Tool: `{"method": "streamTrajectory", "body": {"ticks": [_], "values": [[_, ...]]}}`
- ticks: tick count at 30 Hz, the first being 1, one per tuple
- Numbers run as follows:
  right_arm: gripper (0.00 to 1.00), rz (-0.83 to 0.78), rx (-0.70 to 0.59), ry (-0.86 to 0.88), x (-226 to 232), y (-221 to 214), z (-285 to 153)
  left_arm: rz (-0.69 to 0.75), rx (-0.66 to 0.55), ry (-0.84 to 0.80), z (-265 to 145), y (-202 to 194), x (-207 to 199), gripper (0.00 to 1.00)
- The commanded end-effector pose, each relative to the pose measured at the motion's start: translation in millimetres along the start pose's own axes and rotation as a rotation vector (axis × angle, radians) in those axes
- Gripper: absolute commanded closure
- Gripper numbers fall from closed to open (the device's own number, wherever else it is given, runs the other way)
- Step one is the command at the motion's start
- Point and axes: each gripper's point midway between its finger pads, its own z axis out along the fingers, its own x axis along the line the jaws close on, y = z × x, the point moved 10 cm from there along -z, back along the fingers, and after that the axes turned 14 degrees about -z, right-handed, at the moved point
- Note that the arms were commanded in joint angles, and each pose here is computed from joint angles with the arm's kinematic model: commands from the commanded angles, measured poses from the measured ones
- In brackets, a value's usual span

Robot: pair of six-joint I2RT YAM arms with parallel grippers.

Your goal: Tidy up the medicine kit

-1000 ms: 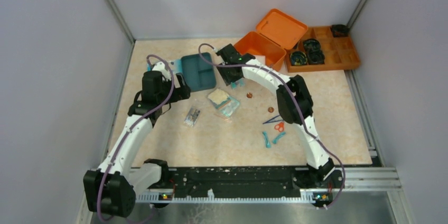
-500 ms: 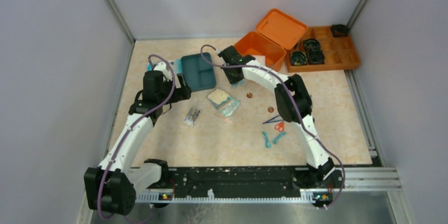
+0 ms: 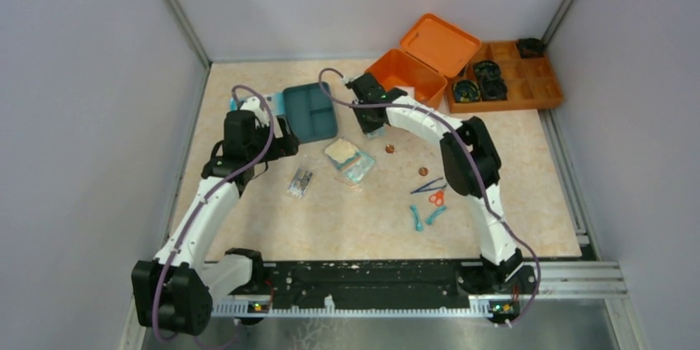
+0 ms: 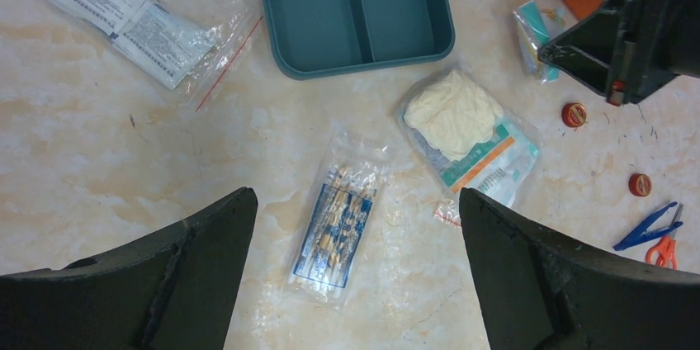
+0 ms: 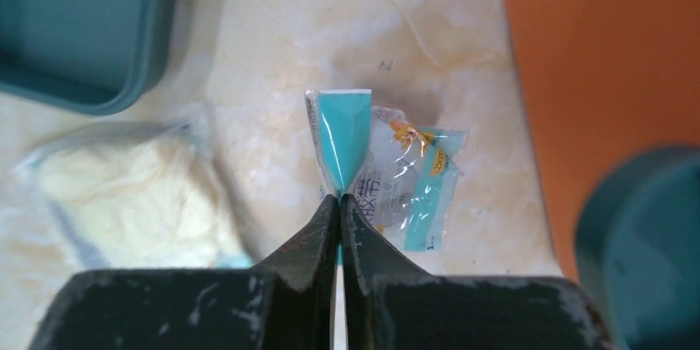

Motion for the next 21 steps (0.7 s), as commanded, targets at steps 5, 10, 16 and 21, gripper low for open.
{"method": "streamTrajectory", "body": {"ticks": [5,10,16,21], "values": [[1.00,0.068,-0.347,0.179,-11.8,55.6,-125.8,0.010,-0.017,0.000,-0.4,5.4,-0.6,0.01],[1.00,0.182,-0.475,0.220,-46.9,64.1,-167.9,0.008,-0.014,0.000,0.4,5.3,-0.3,0.01],[1.00,0.336,-0.527,0.084,-112.1,59.7,-184.8,0.006,-0.011,-0.002,1.1,5.8,-0.3,0.01],[1.00,0.422,-0.446,0.013,-155.7,50.5,-155.0,0.004,-0.016,0.006,0.8,6.4,0.8,0.01]]}}
